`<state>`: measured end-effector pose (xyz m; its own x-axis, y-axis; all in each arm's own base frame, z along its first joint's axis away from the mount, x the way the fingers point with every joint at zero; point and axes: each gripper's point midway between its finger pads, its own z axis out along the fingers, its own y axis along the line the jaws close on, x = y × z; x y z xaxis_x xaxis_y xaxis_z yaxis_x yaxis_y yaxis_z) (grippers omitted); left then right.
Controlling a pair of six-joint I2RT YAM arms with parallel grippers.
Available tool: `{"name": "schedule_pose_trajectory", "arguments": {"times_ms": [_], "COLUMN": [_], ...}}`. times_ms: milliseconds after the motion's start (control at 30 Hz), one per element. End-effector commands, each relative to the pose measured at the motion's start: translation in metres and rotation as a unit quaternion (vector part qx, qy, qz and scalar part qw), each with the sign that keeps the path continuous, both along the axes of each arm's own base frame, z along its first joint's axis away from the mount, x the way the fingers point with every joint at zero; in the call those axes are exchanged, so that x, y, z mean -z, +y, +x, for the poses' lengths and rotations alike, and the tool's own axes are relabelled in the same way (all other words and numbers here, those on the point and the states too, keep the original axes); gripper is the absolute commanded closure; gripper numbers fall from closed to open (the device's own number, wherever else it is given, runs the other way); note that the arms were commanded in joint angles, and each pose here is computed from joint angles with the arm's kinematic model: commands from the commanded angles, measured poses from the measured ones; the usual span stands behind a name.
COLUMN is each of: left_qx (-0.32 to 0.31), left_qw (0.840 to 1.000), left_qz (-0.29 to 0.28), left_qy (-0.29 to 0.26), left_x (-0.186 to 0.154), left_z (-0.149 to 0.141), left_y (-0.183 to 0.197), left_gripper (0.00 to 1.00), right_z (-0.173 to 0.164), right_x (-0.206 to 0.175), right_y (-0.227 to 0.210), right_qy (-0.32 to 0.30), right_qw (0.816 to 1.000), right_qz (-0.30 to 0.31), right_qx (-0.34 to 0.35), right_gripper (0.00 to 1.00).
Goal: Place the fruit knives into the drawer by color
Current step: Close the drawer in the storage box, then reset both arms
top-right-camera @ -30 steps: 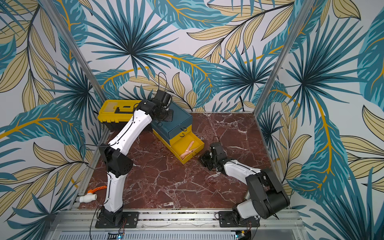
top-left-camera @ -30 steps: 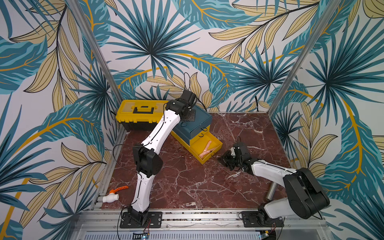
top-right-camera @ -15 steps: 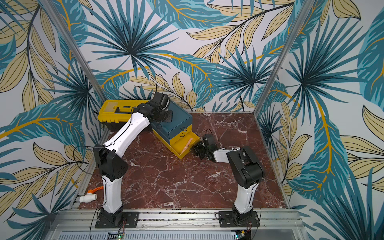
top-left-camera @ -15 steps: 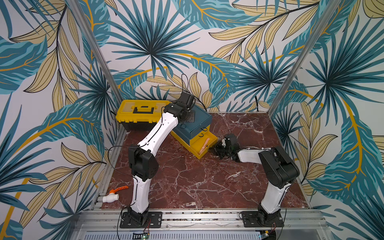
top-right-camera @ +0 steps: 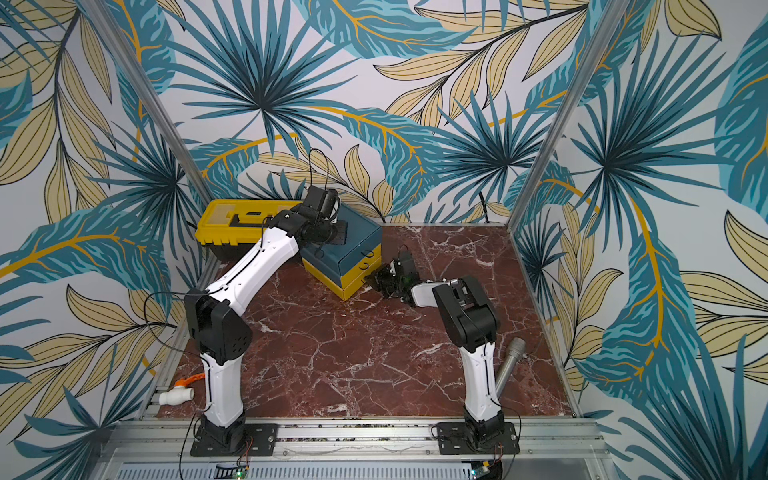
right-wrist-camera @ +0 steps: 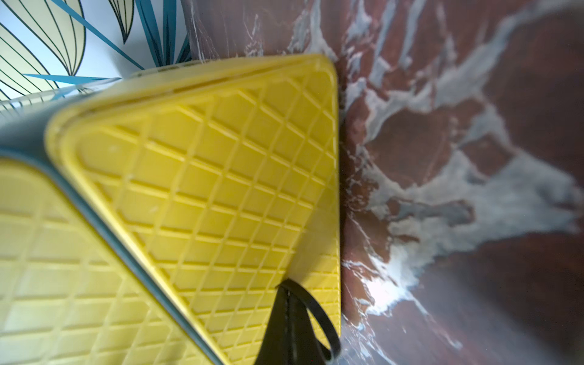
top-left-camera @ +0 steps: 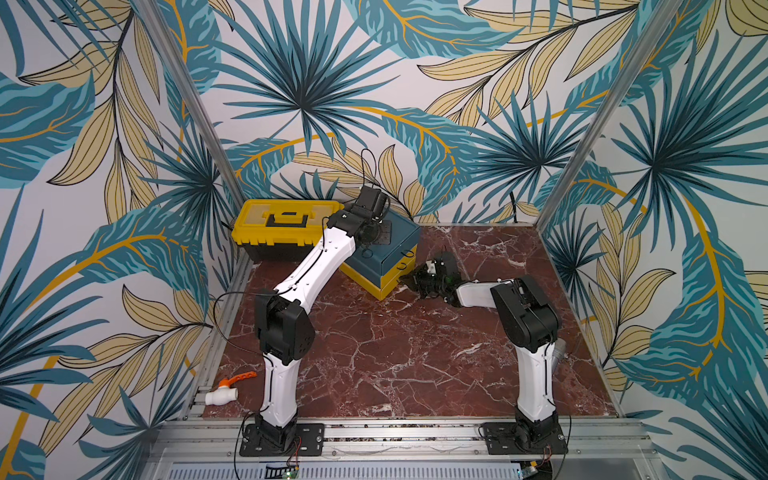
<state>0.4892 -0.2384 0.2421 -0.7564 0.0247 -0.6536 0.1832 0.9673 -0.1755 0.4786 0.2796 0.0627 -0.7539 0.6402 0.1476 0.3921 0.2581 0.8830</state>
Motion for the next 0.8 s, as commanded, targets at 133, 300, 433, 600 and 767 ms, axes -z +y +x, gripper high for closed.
{"name": "schedule_pose_trajectory", "arguments": {"times_ms": [133,300,433,600,767], "left_qx": [0.043,-0.052,-0.157,-0.200,-0.224], "left_qw": [0.989,0.990,0.972,0.947,0.944], "left_qz": [0.113,0.125,0.138,0.122,0.121], "left_qy": [0.089,-0.031,-0.111,-0.218,-0.210], "left_x": [0.015,-0.058,-0.044,0.007,0.077], "left_z": [-0.063,-0.066,-0.075,-0.090,-0.102], "left_y": [-0.002,0.065,0.151,0.213,0.247], "left_gripper": [1.00,0.16,0.00,0.00,0.00], "right_z": [-0.022,-0.062,-0.088,-0.110,-0.131], "right_x": [-0.088,-0.164,-0.193,-0.167,-0.113], "right_y": [-0.022,-0.089,-0.192,-0.311,-0.341], "right_qy": [-0.097,-0.156,-0.164,-0.130,-0.200], "right_qw": [0.993,0.959,0.877,0.771,0.703], "right_qz": [-0.069,-0.232,-0.452,-0.613,-0.661], "right_qx": [-0.012,-0.037,-0.002,0.111,0.172], "right_gripper": [1.00,0.00,0.00,0.00,0.00]}}
